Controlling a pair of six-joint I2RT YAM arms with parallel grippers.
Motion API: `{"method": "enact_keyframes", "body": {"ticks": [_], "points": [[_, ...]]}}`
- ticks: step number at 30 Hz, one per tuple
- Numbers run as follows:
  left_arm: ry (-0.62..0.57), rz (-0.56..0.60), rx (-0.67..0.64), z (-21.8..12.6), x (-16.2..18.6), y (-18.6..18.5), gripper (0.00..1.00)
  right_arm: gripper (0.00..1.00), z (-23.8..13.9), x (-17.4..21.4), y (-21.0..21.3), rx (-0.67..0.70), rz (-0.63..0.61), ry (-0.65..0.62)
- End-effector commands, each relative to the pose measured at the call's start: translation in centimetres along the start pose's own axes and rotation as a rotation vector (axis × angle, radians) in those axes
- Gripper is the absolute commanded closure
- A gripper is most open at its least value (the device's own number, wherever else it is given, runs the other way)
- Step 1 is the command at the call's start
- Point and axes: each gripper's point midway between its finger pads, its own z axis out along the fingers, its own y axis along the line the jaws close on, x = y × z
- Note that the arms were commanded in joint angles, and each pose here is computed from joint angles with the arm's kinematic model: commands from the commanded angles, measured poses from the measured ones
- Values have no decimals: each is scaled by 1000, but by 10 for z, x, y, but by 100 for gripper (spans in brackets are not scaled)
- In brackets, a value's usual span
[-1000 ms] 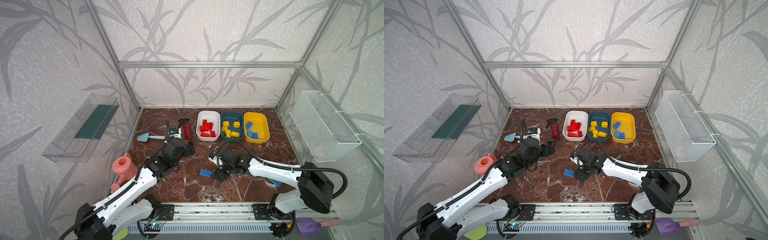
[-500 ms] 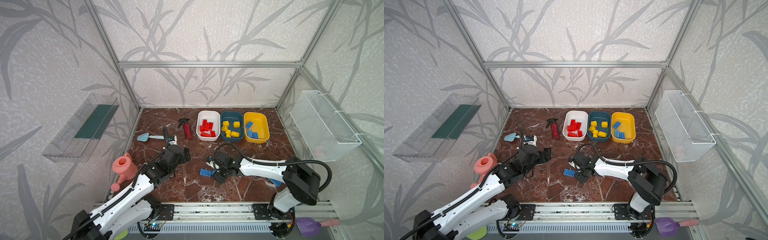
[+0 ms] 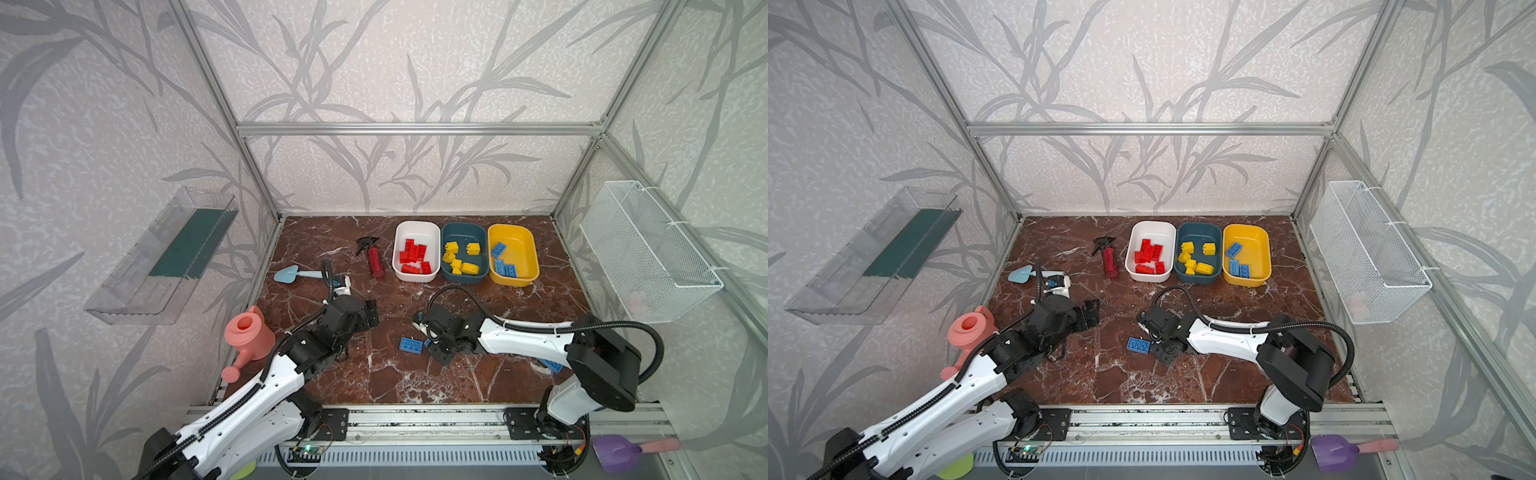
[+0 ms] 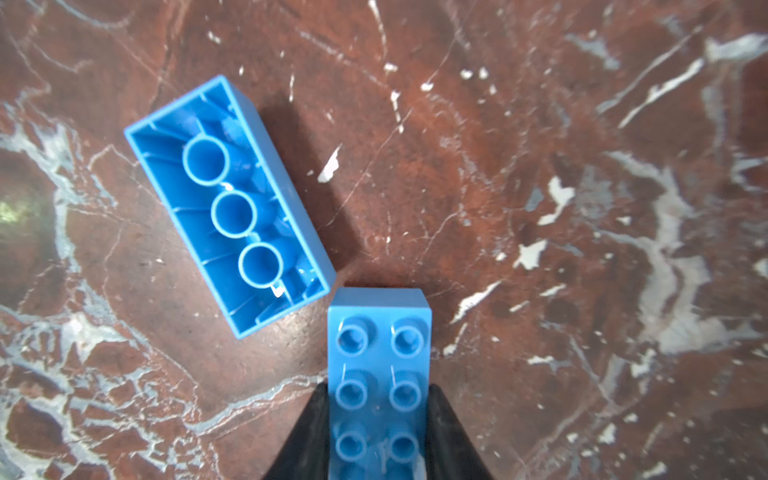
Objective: Sort the legos into containers by color
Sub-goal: 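Lower right gripper onto blue 2x4 brick and grasp it while left gripper withdraws, then carry blue brick with right gripper over yellow bin while left gripper reaches toward blue brick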
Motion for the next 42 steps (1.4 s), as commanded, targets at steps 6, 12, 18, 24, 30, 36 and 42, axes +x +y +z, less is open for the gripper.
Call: {"method": "enact_keyframes", "body": {"ticks": [6,12,18,24,30,36,42], "points": [[31,-5,9,13,4,-9,10,71,-43,-16,-23,64,73,-54],[111,31,36,24,8,-27,10,71,-76,-21,-55,9,254,-137],[123,23,74,31,11,-39,9,73,-116,-26,-112,55,479,-329],[159,42,78,38,17,-48,9,75,-147,-24,-170,98,694,-437],[204,80,79,44,27,-58,10,74,-155,-24,-226,150,843,-486],[246,134,72,45,39,-63,11,74,-150,-20,-285,231,966,-504],[328,173,32,48,59,-55,12,74,-137,-17,-327,304,1011,-474]]}}
